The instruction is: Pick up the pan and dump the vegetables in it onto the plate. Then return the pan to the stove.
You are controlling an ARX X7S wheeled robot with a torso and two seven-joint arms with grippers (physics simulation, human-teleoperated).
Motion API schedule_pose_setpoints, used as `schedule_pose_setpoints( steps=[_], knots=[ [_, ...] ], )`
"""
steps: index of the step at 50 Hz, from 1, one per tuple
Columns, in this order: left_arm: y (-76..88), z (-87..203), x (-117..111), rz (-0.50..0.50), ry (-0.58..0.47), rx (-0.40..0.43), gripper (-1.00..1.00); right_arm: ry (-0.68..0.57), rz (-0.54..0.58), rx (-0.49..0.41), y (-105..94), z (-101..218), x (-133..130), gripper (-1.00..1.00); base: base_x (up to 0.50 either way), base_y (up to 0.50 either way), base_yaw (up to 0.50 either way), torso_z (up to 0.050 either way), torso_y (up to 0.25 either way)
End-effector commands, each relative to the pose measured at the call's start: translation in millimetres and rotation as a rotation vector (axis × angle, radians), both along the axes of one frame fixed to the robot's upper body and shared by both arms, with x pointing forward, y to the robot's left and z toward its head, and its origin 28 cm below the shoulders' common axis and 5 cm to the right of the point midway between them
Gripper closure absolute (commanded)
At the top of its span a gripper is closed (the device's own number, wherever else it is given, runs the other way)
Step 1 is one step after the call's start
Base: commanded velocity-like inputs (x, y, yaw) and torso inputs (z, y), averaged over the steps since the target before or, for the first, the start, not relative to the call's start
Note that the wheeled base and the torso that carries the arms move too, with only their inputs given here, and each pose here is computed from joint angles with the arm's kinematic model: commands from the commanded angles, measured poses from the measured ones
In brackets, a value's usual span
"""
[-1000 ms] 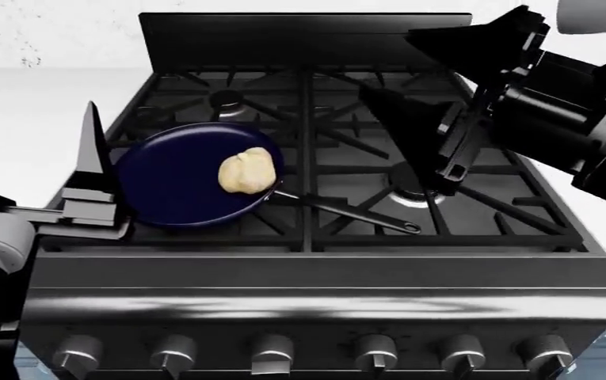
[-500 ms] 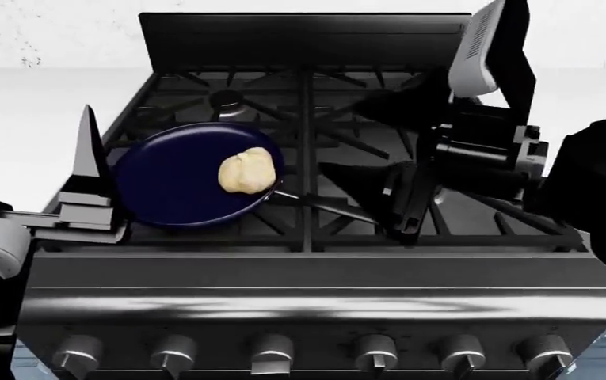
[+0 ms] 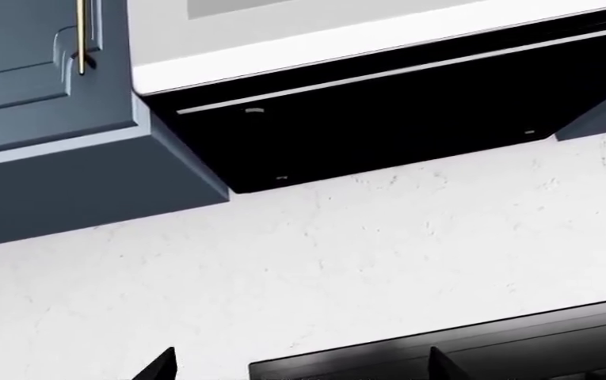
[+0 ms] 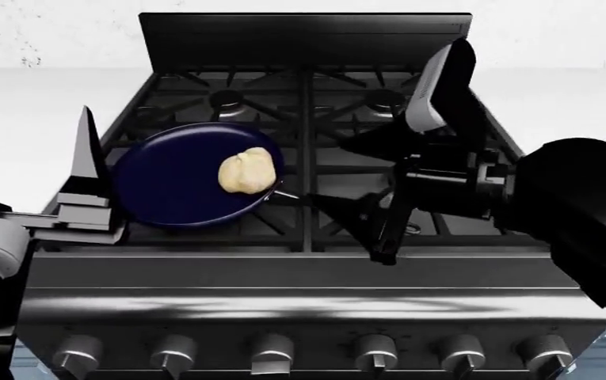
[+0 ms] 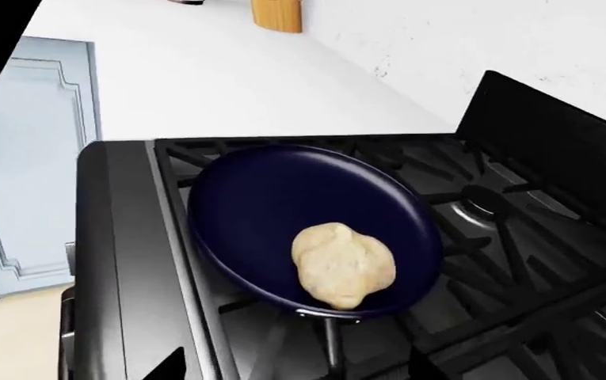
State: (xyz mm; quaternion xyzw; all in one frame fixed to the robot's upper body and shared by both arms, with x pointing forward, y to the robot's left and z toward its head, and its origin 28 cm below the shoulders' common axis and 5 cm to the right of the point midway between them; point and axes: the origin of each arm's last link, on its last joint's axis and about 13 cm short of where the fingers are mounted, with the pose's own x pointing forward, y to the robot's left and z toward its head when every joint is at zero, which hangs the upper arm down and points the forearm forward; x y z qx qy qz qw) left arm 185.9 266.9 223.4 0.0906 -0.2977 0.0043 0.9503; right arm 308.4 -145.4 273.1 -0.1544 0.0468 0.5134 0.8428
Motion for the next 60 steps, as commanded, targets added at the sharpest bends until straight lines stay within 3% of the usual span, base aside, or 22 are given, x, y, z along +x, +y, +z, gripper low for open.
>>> schedule_pose_setpoints(
  steps=[1,31,60],
  knots=[
    [3.1,-6,1,0.005,0.002,-0.003,-1.00,0.017,-0.043,-0.017,-0.4,-8,11,-1.00,0.00,0.00,0.00,0.000,0.000],
    [2.9,-3,-5,0.021,0.007,-0.010,-1.00,0.051,-0.013,-0.068,19.2,-17,37,-1.00,0.00,0.00,0.00,0.000,0.000],
    [3.9,-3,-8,0.026,-0.003,-0.007,-1.00,0.104,-0.030,-0.138,19.2,-38,36,-1.00,0.00,0.00,0.00,0.000,0.000]
  ],
)
